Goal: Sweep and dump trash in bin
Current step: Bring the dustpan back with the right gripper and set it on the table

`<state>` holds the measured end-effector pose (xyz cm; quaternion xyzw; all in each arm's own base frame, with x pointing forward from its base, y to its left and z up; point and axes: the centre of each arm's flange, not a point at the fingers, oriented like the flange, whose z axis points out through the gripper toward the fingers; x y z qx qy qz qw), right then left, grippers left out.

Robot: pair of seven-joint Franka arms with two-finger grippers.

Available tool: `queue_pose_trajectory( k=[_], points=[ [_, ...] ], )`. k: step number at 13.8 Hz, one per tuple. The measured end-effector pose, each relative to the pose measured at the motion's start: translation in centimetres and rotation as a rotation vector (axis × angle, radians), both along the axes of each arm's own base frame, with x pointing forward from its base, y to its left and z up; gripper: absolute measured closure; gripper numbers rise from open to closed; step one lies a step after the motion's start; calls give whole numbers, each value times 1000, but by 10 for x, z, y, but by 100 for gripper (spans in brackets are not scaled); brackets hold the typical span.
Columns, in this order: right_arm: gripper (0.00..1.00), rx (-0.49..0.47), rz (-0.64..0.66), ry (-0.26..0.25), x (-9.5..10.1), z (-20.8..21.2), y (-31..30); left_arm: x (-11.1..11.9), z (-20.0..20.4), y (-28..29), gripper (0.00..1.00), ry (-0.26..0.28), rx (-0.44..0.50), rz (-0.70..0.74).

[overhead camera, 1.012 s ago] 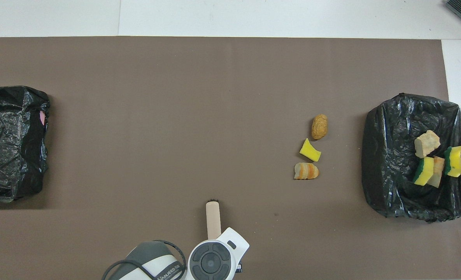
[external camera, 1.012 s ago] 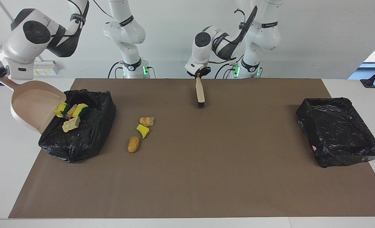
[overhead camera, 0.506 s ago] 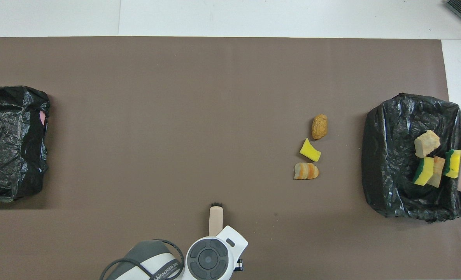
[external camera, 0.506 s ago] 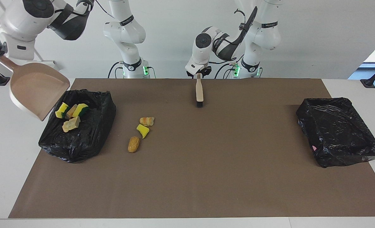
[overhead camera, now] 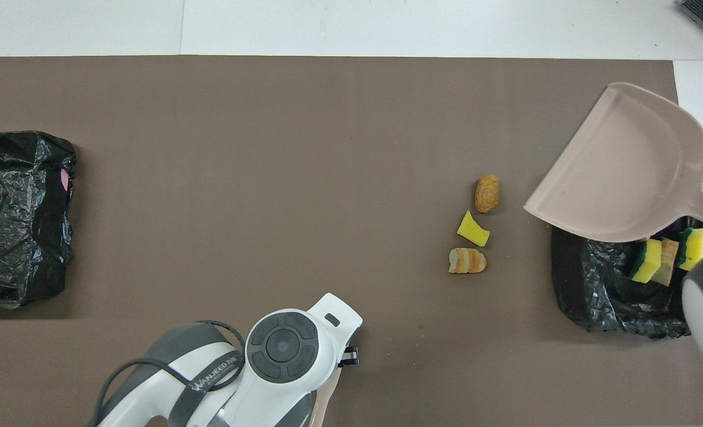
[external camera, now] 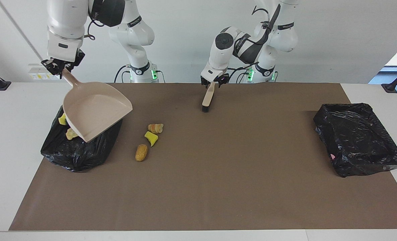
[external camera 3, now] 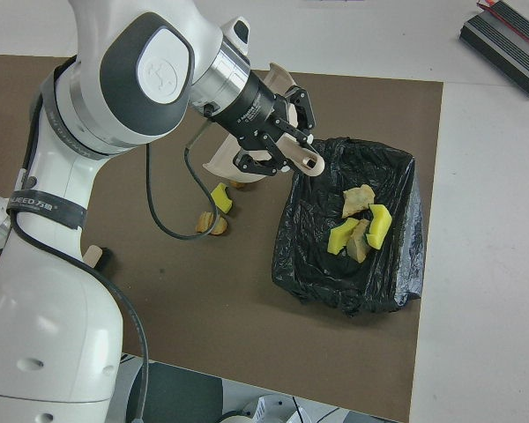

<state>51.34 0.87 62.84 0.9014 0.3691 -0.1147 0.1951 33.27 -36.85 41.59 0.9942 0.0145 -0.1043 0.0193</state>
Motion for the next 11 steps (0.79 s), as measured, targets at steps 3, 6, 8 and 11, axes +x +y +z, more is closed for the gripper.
queue_pose_trajectory(
  k=[3, 6, 8, 11],
  points=[
    [68, 79, -244, -82, 8, -32, 69, 61, 68, 32, 27, -68, -47, -33],
    [68, 135, -432, -122, 27, -78, 120, 111, 131, 87, 21, -147, -28, -158],
    [68, 182, -555, -141, 42, -114, 153, 137, 163, 124, 6, -210, -36, -195],
    [68, 277, -770, -145, 54, -163, 215, 161, 210, 181, 0, -258, -45, -199]
  ],
)
